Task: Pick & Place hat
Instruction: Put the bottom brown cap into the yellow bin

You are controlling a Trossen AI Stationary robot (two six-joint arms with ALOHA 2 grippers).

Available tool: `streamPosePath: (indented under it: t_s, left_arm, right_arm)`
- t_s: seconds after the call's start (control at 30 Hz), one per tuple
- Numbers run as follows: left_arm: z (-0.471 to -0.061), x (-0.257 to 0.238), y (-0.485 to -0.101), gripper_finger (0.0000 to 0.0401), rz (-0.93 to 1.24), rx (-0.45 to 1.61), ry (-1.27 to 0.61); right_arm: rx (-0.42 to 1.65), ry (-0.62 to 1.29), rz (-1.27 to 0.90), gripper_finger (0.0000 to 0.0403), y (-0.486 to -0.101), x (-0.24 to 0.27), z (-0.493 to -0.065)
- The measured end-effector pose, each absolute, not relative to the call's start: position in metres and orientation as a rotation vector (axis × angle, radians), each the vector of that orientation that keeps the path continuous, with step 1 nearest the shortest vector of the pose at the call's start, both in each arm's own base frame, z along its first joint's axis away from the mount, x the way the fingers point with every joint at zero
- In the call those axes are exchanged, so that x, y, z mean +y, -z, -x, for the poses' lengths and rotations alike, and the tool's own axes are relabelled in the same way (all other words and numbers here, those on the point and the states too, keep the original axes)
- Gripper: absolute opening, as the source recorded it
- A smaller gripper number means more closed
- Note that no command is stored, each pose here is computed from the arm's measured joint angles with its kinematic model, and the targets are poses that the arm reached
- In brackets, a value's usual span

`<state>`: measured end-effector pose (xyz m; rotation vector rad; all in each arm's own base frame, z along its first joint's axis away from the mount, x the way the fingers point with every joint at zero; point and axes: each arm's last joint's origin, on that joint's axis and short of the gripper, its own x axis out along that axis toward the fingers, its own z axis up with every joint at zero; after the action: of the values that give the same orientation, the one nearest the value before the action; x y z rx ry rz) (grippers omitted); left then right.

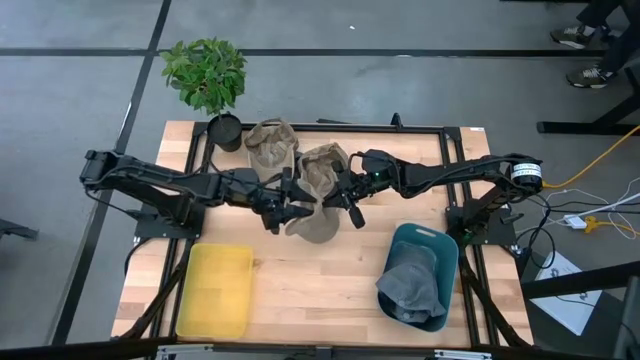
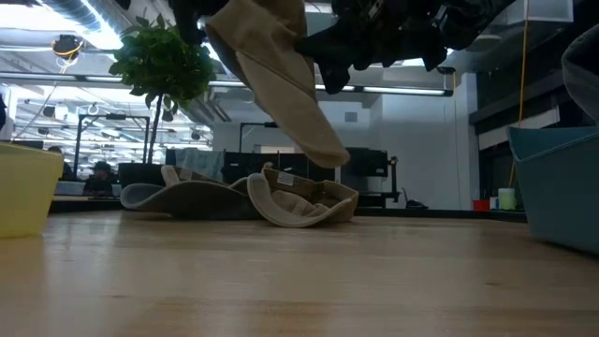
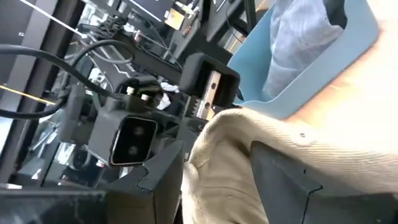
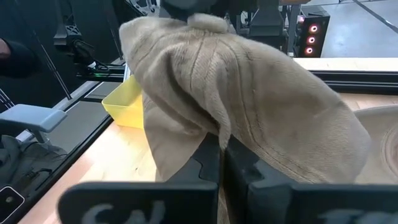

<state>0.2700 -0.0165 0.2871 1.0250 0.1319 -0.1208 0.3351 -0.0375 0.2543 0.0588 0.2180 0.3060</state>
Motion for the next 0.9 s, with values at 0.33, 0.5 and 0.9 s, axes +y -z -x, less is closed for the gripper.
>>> streamPosePath:
  t_s: [0.33,0.5,0.9]
  left_arm:
    - [-0.2741,-0.0164,-0.2818,0.0134,-1.076,0.148,0.134]
    - [-0.2741,-0.0164,-0.2820,0.0087,-1.076,0.147,0.132]
    - [-0.2742,-0.0151,-0.2827,0.0007,-1.078,0.167,0.084]
  right_arm:
    - [0.220,-0.306,-0.061,0.0004,-0.2541,-0.0375,-0.3351]
    - [0.221,-0.306,-0.061,0.0004,-0.2540,-0.0374,-0.3351]
    - [0.229,-0.306,-0.063,0.0011,-0.2533,-0.0374,-0.3349]
